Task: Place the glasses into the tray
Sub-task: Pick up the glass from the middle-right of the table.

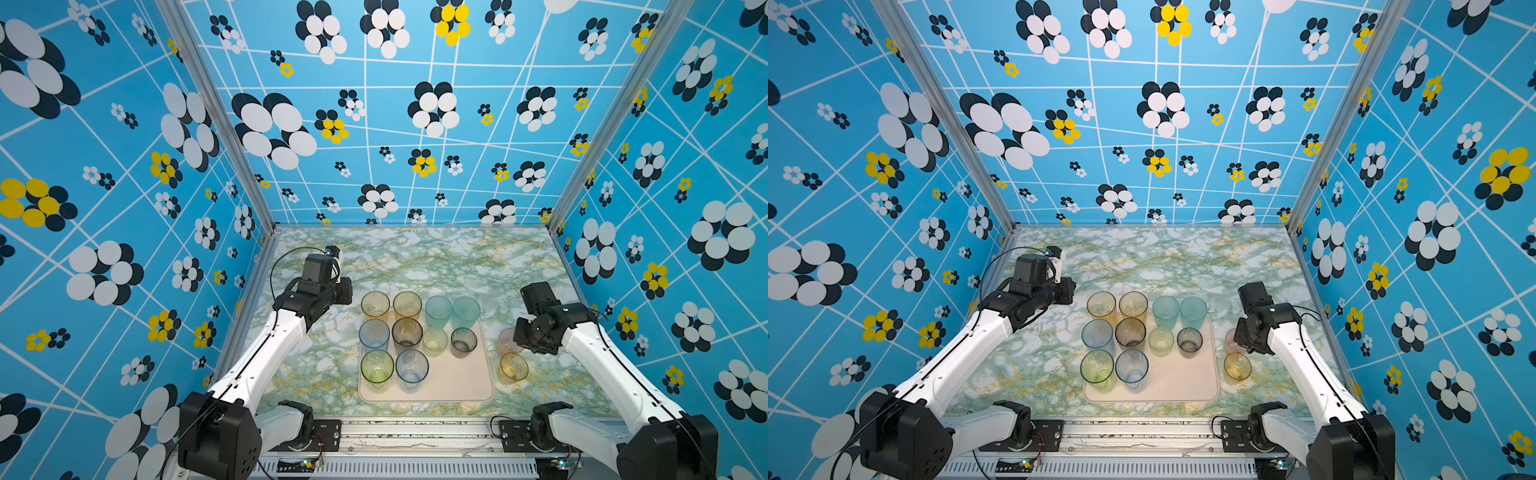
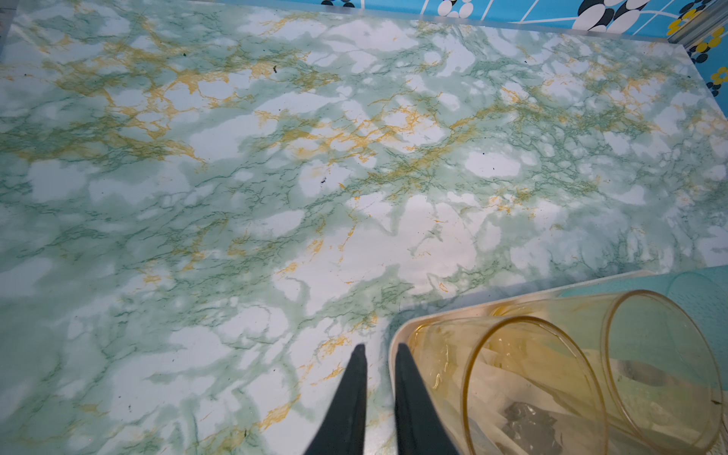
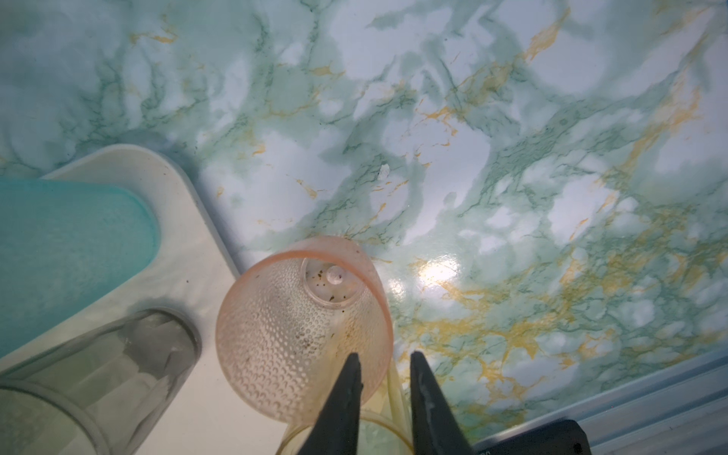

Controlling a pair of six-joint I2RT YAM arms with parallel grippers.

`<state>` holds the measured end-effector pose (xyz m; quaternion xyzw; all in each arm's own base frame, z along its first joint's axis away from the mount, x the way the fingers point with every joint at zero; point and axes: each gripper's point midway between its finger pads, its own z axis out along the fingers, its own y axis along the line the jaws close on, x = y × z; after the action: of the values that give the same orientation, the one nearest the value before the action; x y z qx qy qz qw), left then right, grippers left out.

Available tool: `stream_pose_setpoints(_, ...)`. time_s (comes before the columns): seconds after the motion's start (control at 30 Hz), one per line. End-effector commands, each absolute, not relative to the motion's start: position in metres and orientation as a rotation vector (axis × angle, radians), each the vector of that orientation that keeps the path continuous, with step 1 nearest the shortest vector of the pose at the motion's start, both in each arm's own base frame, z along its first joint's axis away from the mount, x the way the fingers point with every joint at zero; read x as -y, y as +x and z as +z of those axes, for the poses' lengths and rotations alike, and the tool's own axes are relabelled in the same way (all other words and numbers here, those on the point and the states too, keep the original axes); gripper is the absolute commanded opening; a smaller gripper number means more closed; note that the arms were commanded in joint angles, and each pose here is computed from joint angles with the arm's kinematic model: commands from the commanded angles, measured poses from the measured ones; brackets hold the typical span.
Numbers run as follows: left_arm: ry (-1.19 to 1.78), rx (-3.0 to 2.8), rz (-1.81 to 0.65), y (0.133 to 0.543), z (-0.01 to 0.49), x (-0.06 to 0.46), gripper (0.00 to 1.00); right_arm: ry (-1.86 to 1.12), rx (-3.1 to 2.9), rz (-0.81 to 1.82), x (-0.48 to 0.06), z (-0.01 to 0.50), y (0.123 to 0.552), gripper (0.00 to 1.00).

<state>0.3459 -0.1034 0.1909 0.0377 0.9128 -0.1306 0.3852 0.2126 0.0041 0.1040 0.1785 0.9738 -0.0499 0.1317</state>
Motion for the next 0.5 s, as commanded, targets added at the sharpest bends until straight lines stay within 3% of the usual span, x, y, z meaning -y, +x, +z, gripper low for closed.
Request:
stream_pose_setpoints(0.0, 0.106, -2.328, -0.313, 0.350, 0.183, 0.099, 0.17, 0.523, -2.856, -0.139, -0.004, 0.097, 0.212, 0.25)
stream_pose_setpoints(0.47, 0.085, -2.329, -0.327, 0.352, 0.179, 0.094, 0.17, 0.539, -2.897, -0.112, -0.007, 0.079, 0.216, 0.21)
